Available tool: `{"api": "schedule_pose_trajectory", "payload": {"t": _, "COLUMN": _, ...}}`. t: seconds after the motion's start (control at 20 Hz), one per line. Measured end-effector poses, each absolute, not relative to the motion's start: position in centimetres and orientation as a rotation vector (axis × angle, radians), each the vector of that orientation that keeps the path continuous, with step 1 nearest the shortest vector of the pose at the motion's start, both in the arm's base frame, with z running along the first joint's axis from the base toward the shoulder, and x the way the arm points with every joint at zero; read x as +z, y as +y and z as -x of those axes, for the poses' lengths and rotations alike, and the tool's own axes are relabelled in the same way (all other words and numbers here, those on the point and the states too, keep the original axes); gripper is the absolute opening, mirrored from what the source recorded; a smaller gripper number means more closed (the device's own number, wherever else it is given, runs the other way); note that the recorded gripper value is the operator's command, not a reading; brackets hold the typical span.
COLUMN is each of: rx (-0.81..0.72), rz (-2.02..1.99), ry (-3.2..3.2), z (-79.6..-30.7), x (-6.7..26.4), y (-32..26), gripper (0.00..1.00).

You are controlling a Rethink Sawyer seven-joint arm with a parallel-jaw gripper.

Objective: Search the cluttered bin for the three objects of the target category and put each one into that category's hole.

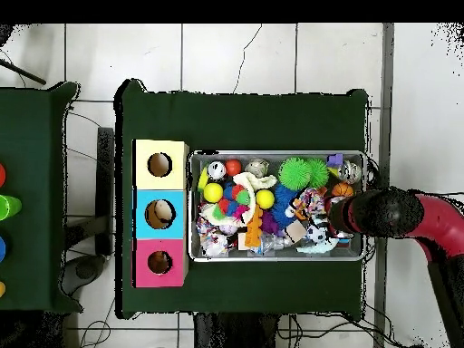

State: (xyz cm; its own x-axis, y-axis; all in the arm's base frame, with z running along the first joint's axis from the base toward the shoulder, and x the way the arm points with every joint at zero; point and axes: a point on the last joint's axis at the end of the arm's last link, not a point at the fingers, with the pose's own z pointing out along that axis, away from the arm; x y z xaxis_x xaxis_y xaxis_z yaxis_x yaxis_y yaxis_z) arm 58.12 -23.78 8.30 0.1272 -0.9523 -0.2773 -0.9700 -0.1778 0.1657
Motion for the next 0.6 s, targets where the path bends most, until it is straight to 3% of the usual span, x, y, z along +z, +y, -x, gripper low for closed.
{"api": "schedule_pose_trajectory", "payload": {"t": 0.35, "rx": 0.444, "rz": 2.516, "ry": 1.850, "z": -60.8, "x": 15.0, "y": -12.6, "gripper": 0.00}}
{"api": "schedule_pose_trajectory", "payload": {"t": 0.6, "rx": 0.465, "rz": 2.562, "ry": 1.807, "z": -61.2, "x": 16.4, "y": -6.9, "gripper": 0.00}}
